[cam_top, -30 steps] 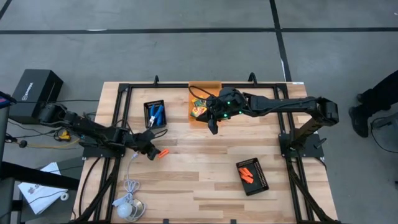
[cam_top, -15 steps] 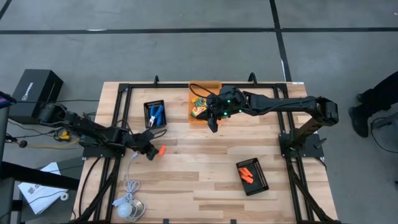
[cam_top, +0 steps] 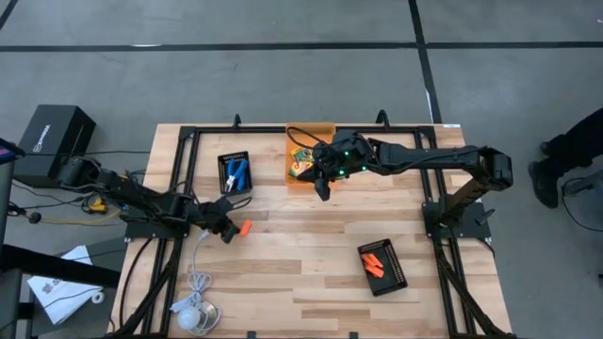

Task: Pick & Place School Supplies
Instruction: Put the orange eraser into the bottom black bin

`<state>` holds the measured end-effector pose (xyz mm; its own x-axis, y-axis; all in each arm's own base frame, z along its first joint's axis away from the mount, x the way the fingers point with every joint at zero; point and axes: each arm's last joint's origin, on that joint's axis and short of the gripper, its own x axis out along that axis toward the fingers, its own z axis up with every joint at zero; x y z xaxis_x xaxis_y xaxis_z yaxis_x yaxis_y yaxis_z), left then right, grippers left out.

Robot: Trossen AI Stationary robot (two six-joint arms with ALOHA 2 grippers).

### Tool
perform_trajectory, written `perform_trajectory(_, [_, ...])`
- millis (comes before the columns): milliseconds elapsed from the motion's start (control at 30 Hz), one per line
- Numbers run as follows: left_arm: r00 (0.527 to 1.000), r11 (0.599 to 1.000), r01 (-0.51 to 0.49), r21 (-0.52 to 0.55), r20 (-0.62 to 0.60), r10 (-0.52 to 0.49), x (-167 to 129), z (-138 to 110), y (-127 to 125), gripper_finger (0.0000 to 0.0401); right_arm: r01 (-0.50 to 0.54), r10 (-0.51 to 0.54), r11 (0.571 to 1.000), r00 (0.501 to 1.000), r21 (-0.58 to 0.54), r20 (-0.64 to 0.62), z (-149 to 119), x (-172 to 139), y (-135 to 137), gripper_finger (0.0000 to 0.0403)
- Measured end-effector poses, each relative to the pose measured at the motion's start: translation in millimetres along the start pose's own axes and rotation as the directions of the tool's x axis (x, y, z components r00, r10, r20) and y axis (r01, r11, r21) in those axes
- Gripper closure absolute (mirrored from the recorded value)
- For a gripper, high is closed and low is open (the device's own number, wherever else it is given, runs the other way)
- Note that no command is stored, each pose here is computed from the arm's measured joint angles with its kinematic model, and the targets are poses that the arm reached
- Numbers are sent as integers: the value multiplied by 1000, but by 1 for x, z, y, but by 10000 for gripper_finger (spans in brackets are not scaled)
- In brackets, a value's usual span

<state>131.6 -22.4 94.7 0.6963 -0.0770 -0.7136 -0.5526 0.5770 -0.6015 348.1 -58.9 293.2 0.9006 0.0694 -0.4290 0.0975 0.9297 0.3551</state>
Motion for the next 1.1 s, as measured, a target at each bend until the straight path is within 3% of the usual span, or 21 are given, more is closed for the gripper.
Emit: perform_trajectory(1100, [1000, 999, 5, -34, 30, -4, 0, 2, -2, 401, 10, -10, 1000, 1000, 5, 5, 1, -1, -4, 403])
